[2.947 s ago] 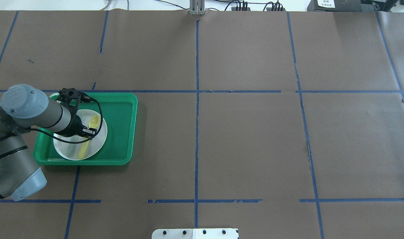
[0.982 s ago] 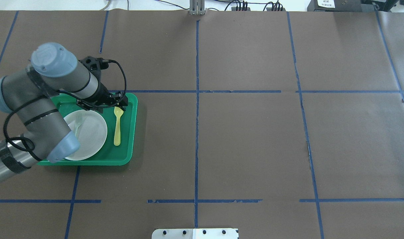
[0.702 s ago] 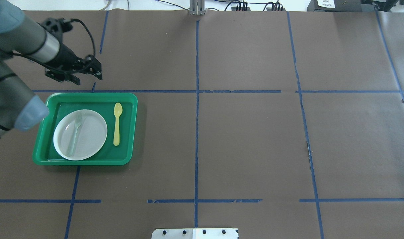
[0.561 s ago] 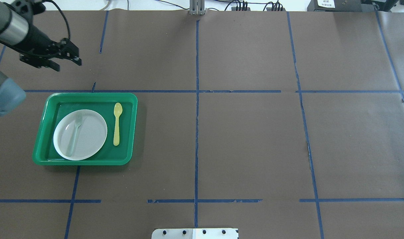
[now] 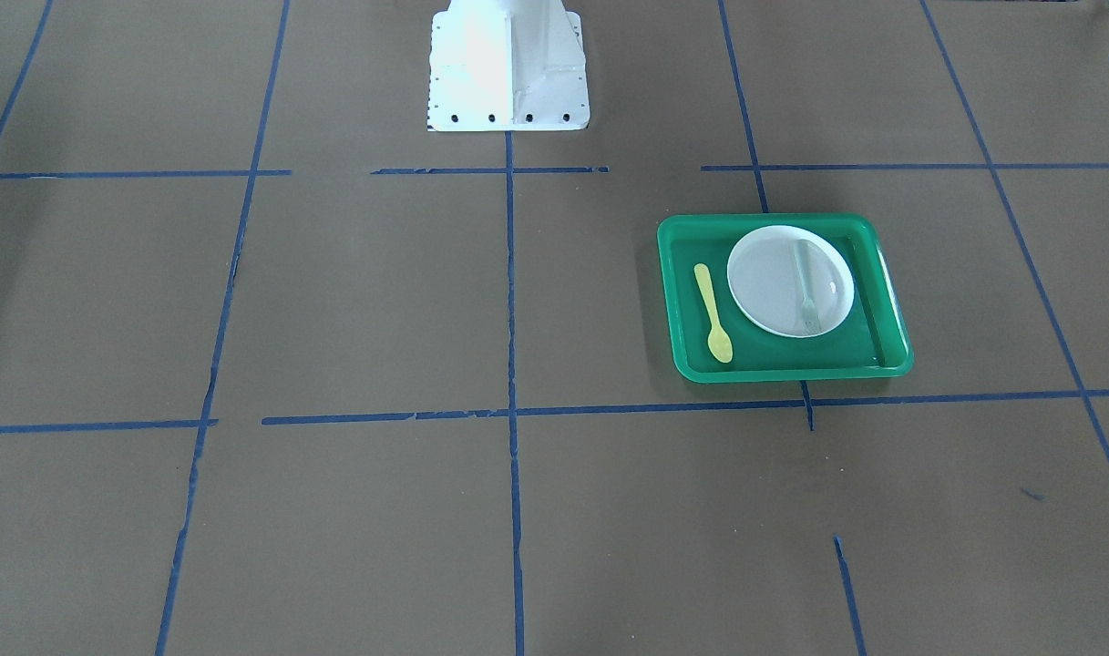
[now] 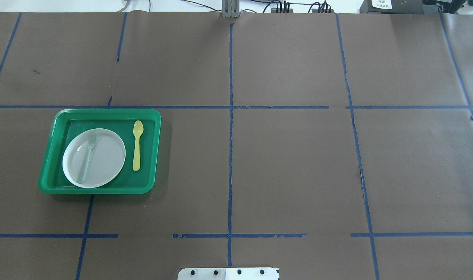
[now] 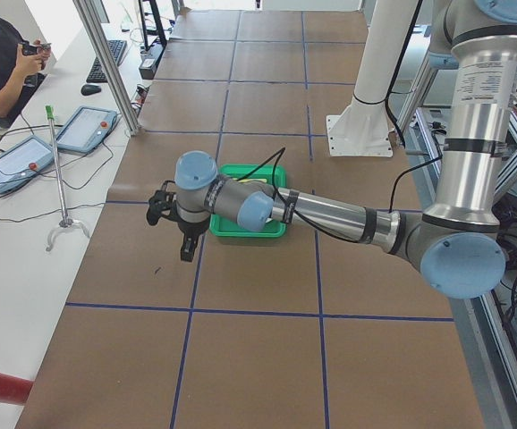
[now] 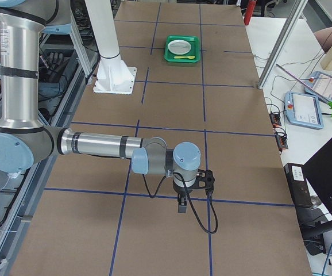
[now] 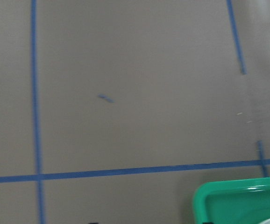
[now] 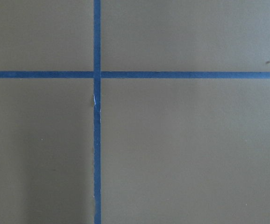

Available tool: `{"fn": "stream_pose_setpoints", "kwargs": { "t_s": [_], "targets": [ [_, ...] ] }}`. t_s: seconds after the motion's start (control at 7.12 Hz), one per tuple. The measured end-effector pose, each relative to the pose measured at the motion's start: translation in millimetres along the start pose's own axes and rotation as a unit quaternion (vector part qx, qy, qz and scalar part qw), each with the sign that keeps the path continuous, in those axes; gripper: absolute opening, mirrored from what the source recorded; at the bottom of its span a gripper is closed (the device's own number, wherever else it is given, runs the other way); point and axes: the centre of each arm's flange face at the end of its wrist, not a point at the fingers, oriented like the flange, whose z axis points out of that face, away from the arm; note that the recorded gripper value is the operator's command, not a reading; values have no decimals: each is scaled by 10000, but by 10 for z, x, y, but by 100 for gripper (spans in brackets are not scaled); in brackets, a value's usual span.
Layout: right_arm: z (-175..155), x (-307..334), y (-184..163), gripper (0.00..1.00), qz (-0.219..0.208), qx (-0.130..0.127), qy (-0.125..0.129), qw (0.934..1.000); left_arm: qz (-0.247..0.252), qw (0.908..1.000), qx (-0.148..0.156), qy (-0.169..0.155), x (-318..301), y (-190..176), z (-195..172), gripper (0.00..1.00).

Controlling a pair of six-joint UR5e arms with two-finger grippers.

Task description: Place spoon

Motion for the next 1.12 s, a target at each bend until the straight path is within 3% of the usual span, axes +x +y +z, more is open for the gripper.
{"fn": "stream_pose_setpoints", "kwargs": {
  "t_s": [0.14,0.28,0.7,1.12],
  "targets": [
    [0,0,0,100,0,0,1,10000,43,9997,-190,-115,-587,188,-37,86],
    [-1,-1,-1,100,-1,1,-1,10000,48,9992,-380,-136,-919,311,-63,100],
    [-4,-3,-7,100,-4,5,3,10000,-147,9992,-373,-53,-953,638,-249,100],
    [2,2,-1,100,1,-2,-1,10000,-253,9989,-387,84,-949,1021,-201,100]
  ]
}}
